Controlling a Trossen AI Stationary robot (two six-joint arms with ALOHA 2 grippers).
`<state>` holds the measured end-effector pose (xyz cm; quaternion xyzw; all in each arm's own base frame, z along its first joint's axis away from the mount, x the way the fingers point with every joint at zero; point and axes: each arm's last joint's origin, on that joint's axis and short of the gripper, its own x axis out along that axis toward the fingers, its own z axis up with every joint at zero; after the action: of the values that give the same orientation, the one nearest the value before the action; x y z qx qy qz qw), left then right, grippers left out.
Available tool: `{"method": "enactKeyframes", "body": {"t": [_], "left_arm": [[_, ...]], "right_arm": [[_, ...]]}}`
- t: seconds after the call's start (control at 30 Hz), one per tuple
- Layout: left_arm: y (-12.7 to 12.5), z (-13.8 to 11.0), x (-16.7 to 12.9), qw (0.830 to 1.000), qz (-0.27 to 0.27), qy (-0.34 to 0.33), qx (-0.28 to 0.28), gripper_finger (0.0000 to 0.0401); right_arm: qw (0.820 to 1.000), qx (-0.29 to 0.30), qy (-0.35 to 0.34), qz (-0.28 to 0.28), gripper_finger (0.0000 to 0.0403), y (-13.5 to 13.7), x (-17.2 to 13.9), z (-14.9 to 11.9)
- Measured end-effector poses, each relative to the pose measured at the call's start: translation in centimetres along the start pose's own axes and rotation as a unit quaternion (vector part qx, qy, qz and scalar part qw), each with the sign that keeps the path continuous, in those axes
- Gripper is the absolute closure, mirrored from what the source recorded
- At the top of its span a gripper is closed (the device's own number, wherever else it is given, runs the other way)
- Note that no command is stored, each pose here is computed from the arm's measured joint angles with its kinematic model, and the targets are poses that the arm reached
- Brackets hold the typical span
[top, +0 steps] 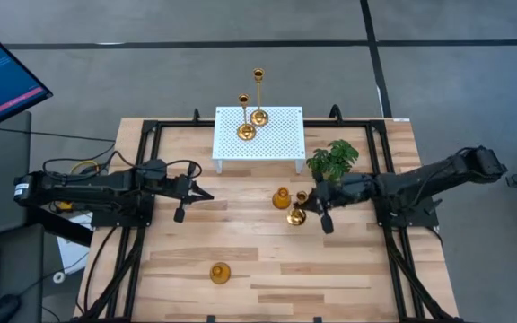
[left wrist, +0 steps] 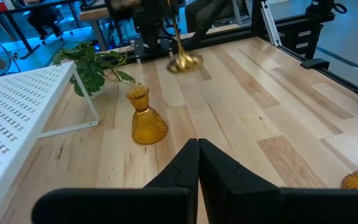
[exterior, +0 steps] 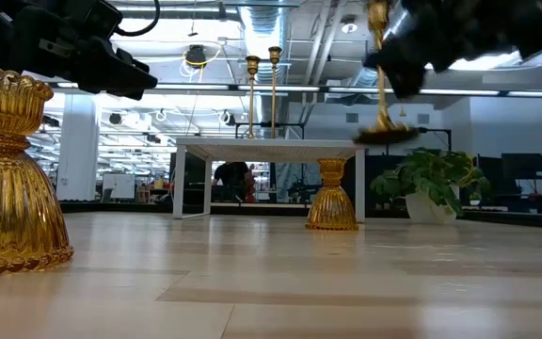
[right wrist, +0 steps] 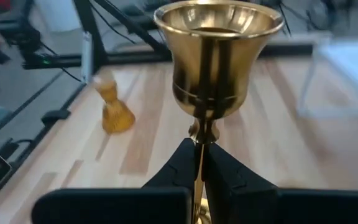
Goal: Pick & Place candle stick holders
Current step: Put the gold candle holder on the shelf
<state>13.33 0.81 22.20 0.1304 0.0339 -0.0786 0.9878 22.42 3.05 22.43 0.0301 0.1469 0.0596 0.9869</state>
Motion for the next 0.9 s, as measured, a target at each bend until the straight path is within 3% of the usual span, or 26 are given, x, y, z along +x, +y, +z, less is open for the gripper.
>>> {"method": "enactKeyframes", "body": {"t": [0.13, 0.27, 0.43, 0.63, 0.9], "left_arm": [[0.0, 0.0, 0.0, 1.000, 0.000, 0.000, 0.000, 0.0394], [0.0, 0.0, 0.0, 1.000, 0.000, 0.000, 0.000, 0.0396], [0.0, 0.0, 0.0, 1.000, 0.000, 0.000, 0.000, 0.0392], [0.0, 0.0, 0.0, 1.000, 0.000, 0.000, 0.000, 0.0395], [0.0, 0.0, 0.0, 1.000, 0.000, 0.000, 0.000, 0.0393]], "right_arm": [[0.998, -0.041, -0.024, 0.028, 0.0401, -1.6, -0.4, 3.6], [0.999, -0.045, -0.018, -0.011, 0.0401, -4.4, -0.3, 5.6], [0.998, -0.047, -0.027, -0.011, 0.0401, -8.0, 0.6, 6.8], [0.997, -0.031, -0.027, -0.064, 0.0402, -12.6, 2.2, 7.2], [0.995, -0.013, -0.024, -0.092, 0.0402, -17.8, 4.2, 8.3]]}}
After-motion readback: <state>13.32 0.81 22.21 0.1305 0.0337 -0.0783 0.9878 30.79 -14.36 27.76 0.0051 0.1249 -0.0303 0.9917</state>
